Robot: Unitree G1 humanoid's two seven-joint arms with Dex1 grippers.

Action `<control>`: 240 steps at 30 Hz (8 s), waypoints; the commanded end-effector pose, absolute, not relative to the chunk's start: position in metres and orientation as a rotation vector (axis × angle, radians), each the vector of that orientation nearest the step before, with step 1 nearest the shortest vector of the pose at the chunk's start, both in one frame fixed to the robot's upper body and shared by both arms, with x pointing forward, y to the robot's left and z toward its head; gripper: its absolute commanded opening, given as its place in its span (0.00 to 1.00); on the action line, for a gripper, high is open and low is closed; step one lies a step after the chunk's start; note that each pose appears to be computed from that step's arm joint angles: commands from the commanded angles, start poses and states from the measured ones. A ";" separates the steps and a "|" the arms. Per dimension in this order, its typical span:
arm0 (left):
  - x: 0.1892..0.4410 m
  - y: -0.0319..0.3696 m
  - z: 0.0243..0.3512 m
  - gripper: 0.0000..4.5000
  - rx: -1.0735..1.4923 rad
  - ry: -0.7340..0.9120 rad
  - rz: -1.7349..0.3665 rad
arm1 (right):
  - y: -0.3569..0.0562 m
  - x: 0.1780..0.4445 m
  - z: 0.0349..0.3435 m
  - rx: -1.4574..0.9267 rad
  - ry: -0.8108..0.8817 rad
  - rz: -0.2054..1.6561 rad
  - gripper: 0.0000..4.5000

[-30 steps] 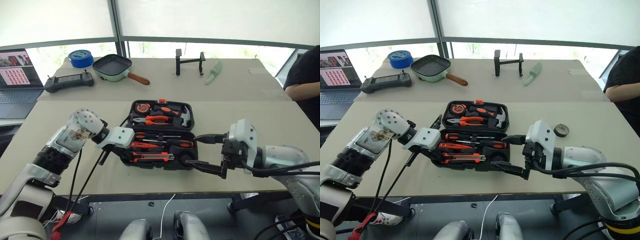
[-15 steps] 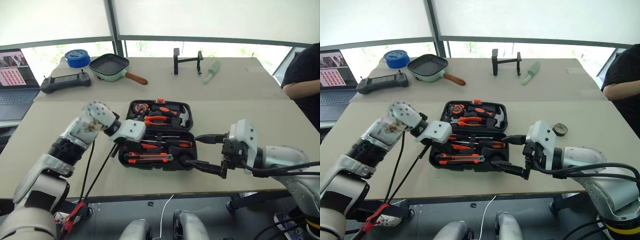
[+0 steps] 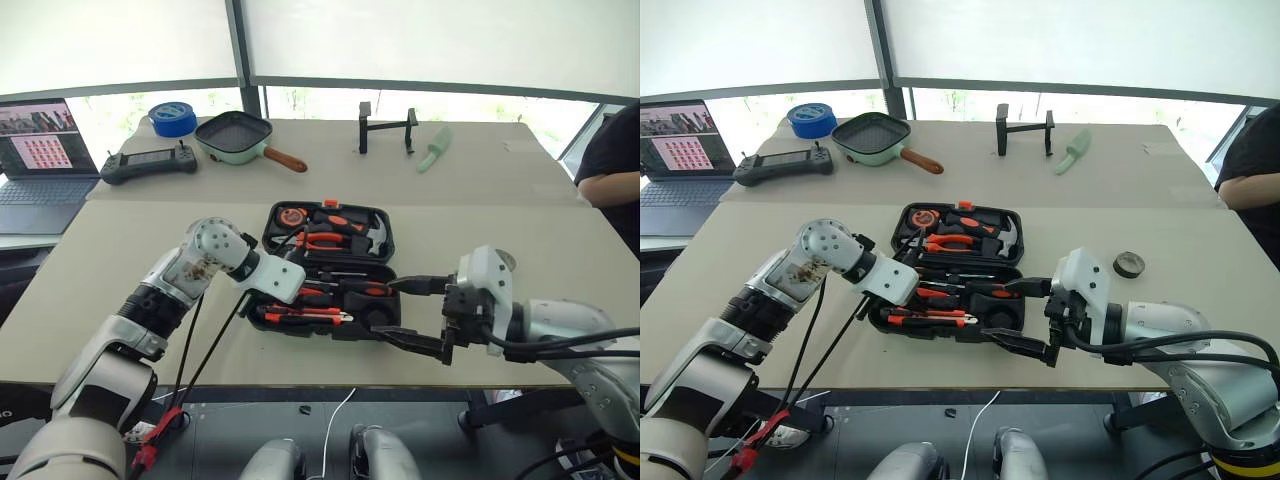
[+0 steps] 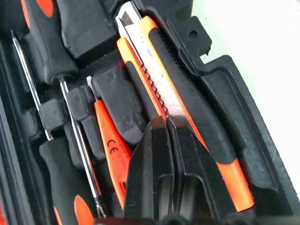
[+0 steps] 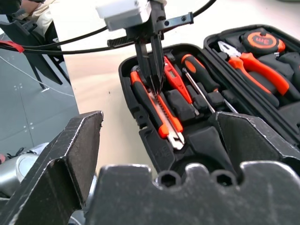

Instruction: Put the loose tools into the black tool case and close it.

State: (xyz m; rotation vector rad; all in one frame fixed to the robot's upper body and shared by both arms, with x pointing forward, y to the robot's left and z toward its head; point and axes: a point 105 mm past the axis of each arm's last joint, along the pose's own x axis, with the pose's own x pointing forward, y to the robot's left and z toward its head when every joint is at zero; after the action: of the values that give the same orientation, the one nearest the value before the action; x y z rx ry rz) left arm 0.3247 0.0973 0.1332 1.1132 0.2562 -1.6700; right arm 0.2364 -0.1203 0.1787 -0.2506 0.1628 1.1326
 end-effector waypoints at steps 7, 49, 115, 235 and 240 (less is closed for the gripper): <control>0.307 0.114 0.131 0.02 1.230 0.271 -1.730 | -0.119 0.235 0.190 -0.284 0.114 1.140 1.00; 0.260 0.115 0.236 1.00 0.391 0.081 -1.599 | -0.292 0.353 0.157 -0.537 0.393 0.522 1.00; 0.269 0.114 0.195 1.00 0.624 0.141 -1.630 | -0.098 0.281 0.137 -0.839 0.408 1.469 0.09; 0.382 0.133 0.191 0.00 0.283 -0.118 -0.807 | -0.165 0.391 0.208 -0.396 -0.076 0.508 0.00; 0.366 0.138 0.171 0.00 0.423 -0.179 -0.790 | -0.173 0.374 0.187 -0.470 -0.137 0.478 0.00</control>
State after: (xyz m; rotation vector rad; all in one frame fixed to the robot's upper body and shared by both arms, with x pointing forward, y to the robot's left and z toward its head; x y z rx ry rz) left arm 0.3742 0.1486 0.1711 0.3466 -0.1377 -0.7413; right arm 0.3796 -0.1770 0.1810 -0.4242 -0.0788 0.4690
